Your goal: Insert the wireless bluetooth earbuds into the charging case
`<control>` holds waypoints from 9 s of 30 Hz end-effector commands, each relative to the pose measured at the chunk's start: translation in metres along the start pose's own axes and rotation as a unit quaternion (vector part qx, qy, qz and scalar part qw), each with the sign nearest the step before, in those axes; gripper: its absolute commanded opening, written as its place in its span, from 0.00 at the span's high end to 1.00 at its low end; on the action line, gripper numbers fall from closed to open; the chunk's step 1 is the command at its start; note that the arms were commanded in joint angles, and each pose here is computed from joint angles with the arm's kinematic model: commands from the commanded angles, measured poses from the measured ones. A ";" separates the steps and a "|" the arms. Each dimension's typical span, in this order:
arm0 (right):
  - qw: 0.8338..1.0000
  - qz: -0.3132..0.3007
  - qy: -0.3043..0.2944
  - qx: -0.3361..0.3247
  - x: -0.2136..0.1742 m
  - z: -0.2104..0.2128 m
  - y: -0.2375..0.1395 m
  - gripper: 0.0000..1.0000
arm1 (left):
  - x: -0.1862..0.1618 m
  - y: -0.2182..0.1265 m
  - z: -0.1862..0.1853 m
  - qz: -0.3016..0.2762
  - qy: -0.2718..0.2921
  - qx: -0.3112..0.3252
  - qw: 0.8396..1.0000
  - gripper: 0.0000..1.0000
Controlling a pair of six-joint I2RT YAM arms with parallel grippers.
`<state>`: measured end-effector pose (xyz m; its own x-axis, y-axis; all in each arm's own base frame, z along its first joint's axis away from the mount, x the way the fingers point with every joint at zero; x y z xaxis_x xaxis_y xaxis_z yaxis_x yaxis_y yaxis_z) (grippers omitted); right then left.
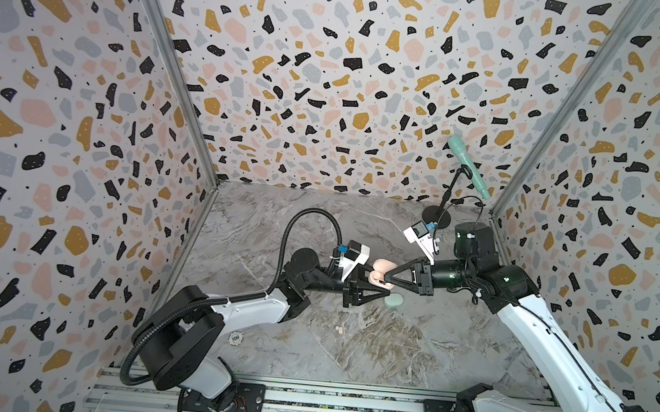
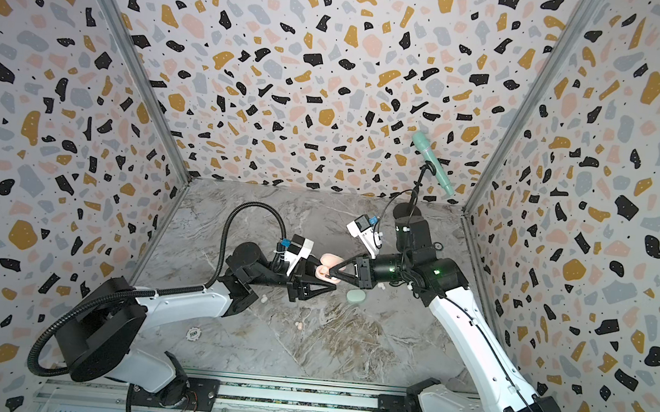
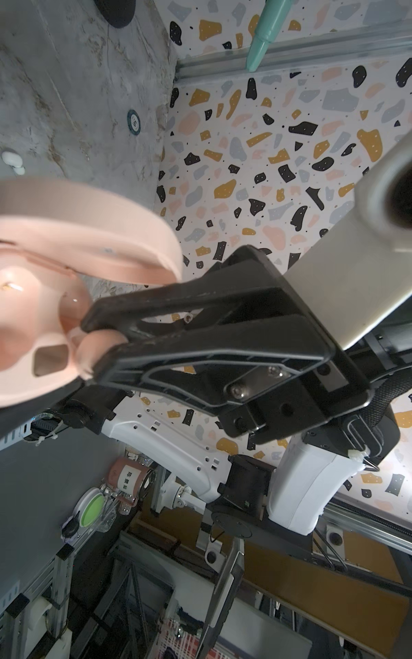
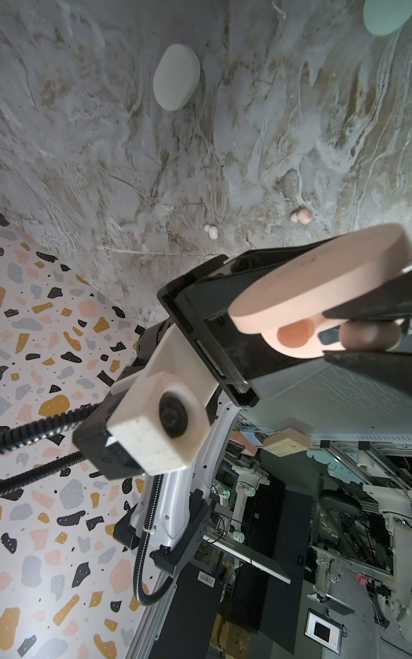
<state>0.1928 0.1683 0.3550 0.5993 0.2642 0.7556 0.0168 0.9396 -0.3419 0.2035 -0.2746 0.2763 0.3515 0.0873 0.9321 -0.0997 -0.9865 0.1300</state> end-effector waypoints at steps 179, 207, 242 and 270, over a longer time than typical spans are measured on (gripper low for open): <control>0.909 0.246 0.097 -0.321 -0.114 -0.089 0.180 0.45 | 0.061 -0.100 0.056 -0.086 0.074 0.162 0.980 0.77; 0.888 0.251 0.168 -0.346 -0.129 -0.108 0.211 0.69 | 0.062 -0.111 0.058 -0.091 0.075 0.172 0.978 0.77; 0.864 0.306 0.091 -0.390 -0.135 -0.095 0.220 0.84 | 0.064 -0.112 0.056 -0.100 0.071 0.170 0.978 0.77; 0.958 -0.050 0.080 -0.269 0.041 -0.002 0.041 0.85 | 0.057 -0.070 0.049 -0.095 0.098 0.129 0.982 0.74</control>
<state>0.2260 0.2201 0.3432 0.7248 0.1283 0.6769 0.4789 0.6125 -0.6289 0.2766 -0.2013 0.2870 0.2584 0.2495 0.9333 0.2236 -0.9553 0.1935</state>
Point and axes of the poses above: each gripper's point midway between its finger pads, its own y axis out along the fingers, its own z axis along the line the jaws close on, x = y × z, the point moved 9 cm from there along -y, back along the fingers, and after that the axes turned 9 degrees about -y, right-handed, at the moved point
